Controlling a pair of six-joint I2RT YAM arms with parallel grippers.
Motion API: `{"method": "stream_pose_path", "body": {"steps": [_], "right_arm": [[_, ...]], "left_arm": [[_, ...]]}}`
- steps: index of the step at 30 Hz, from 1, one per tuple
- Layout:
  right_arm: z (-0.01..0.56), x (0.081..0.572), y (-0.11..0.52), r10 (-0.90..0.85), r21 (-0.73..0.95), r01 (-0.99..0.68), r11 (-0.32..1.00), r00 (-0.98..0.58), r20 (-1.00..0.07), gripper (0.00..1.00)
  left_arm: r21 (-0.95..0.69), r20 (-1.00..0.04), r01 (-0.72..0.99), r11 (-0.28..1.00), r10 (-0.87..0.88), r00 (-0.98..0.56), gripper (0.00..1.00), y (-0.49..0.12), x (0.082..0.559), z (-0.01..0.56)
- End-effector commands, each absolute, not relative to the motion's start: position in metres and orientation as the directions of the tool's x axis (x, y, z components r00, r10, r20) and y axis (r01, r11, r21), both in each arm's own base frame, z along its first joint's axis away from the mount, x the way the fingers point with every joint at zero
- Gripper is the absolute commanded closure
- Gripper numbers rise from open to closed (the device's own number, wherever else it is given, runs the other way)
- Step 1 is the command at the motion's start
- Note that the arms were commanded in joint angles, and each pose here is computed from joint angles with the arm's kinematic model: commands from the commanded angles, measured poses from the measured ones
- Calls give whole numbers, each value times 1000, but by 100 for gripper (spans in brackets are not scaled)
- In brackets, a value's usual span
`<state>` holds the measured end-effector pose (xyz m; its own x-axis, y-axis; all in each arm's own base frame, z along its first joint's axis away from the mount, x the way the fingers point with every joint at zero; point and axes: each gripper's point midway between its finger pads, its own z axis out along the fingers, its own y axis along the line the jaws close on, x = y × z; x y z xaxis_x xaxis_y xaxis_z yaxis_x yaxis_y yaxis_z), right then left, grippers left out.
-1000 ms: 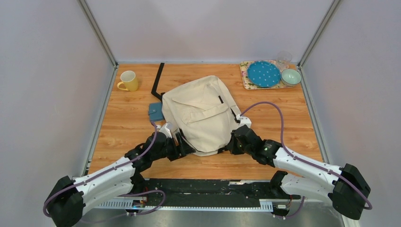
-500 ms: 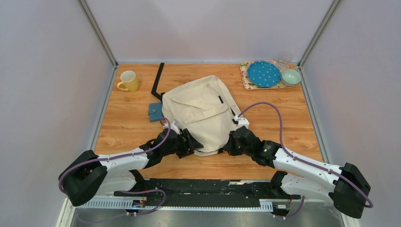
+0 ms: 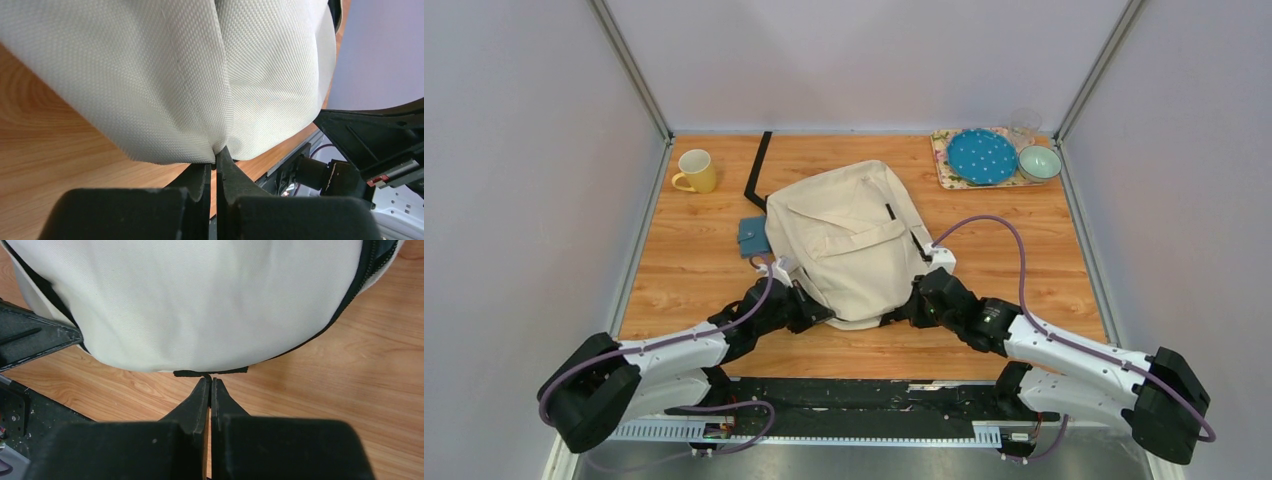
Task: Pack the student bag
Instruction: Zip the student bag at the center of the board.
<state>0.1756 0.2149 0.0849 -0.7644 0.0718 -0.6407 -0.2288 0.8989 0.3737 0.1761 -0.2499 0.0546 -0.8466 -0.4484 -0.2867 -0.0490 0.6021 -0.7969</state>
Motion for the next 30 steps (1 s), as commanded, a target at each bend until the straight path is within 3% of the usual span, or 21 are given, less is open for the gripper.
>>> {"method": "stream_pose_path", "body": {"steps": [1,16,20,21,23,24,26,30], "right_arm": [[89,191,205,99,331,-180,926,-731,-675,100],[95,236,160,177,290,-48,956,-694,-698,100],[103,239,166,200,347,-82,934,-685,-701,100],[105,239,169,204,361,-92,928,-685,-699,100],[106,236,177,211,394,-111,912,-698,-685,100],[106,235,178,212,400,-113,909,-701,-681,100],[106,233,181,213,414,-123,902,-708,-673,100],[106,228,182,200,422,-148,894,-712,-673,100]], "left_arm": [[-743,-365,-20,669,-430,-826,100,-223,176,45],[-612,-425,-18,790,-348,-836,100,-170,161,31],[-542,-507,80,837,-250,-825,99,-163,165,42],[-530,-524,105,842,-227,-821,80,-164,167,47],[-496,-581,186,848,-165,-797,61,-165,174,66],[-487,-603,213,847,-150,-783,44,-167,177,75],[-464,-668,282,840,-122,-734,27,-170,186,103],[-446,-750,387,807,-101,-653,23,-180,198,147]]}}
